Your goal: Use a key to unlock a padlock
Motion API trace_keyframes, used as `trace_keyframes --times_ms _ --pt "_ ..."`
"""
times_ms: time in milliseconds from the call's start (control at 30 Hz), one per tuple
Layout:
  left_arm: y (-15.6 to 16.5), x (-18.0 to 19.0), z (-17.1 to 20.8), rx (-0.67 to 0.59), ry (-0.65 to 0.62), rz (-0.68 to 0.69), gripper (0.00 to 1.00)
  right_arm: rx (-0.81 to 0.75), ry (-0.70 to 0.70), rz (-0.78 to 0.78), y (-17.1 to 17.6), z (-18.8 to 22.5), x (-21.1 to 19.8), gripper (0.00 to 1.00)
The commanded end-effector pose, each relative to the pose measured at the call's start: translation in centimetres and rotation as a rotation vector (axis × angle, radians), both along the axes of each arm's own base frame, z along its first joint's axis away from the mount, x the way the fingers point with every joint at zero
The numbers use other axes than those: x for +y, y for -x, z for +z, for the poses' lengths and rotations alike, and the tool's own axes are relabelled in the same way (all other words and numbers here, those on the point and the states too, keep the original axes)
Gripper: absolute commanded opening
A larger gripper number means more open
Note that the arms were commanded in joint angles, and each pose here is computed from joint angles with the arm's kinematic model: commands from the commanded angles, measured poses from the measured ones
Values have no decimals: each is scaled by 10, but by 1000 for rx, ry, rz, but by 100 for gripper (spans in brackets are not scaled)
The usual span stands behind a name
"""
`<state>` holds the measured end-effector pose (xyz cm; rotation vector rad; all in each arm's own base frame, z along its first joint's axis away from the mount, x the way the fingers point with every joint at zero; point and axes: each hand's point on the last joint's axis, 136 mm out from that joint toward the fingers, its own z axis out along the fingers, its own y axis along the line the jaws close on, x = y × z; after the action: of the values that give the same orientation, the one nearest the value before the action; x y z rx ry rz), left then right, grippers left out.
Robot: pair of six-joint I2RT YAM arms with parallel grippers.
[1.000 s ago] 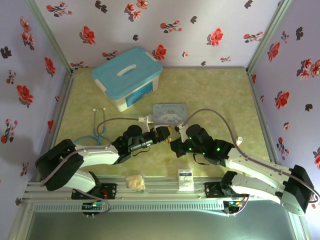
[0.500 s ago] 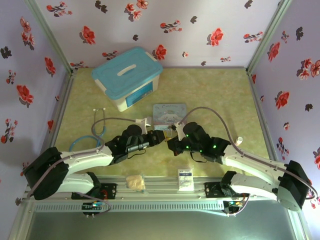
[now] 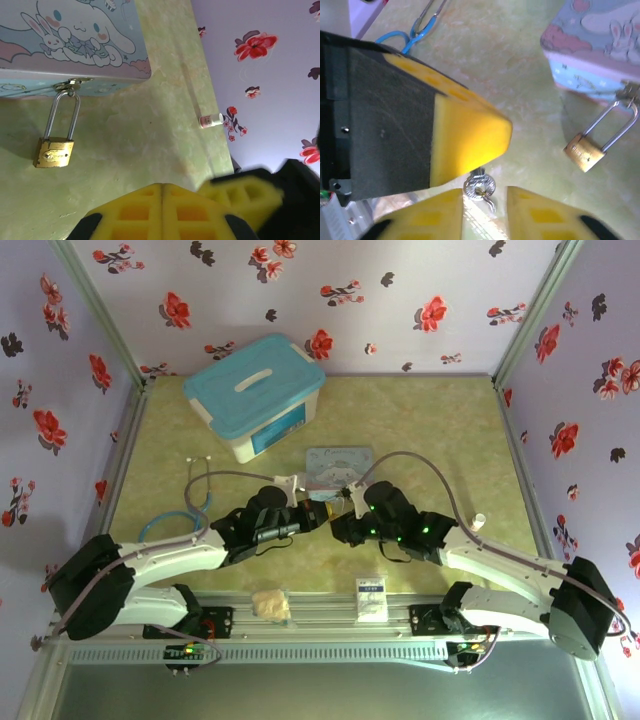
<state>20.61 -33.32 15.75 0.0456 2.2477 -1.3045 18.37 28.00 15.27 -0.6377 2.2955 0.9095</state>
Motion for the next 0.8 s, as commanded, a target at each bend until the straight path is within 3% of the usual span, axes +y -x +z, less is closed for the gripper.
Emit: trace_keyframes --times_ms 0,67,100,167,367,567,767 --pt "-7 8 23 -75 -8 35 0 -32 -99 -18 -14 31 0 55" --pt "-15 16 38 -110 30 73 0 5 -275 -44 -22 50 -2 85" --pt "-18 19 47 -131 63 86 0 18 -366 -40 -25 63 0 94" --pt "-24 24 66 -174 151 116 0 35 -510 -20 -28 86 5 94" --pt "-32 34 105 -276 265 158 0 7 -696 17 -30 123 14 92" --pt "-38 46 123 -315 353 225 0 48 -811 46 -30 129 23 87" --pt "-37 49 145 -377 413 230 0 65 -830 57 -30 121 26 79"
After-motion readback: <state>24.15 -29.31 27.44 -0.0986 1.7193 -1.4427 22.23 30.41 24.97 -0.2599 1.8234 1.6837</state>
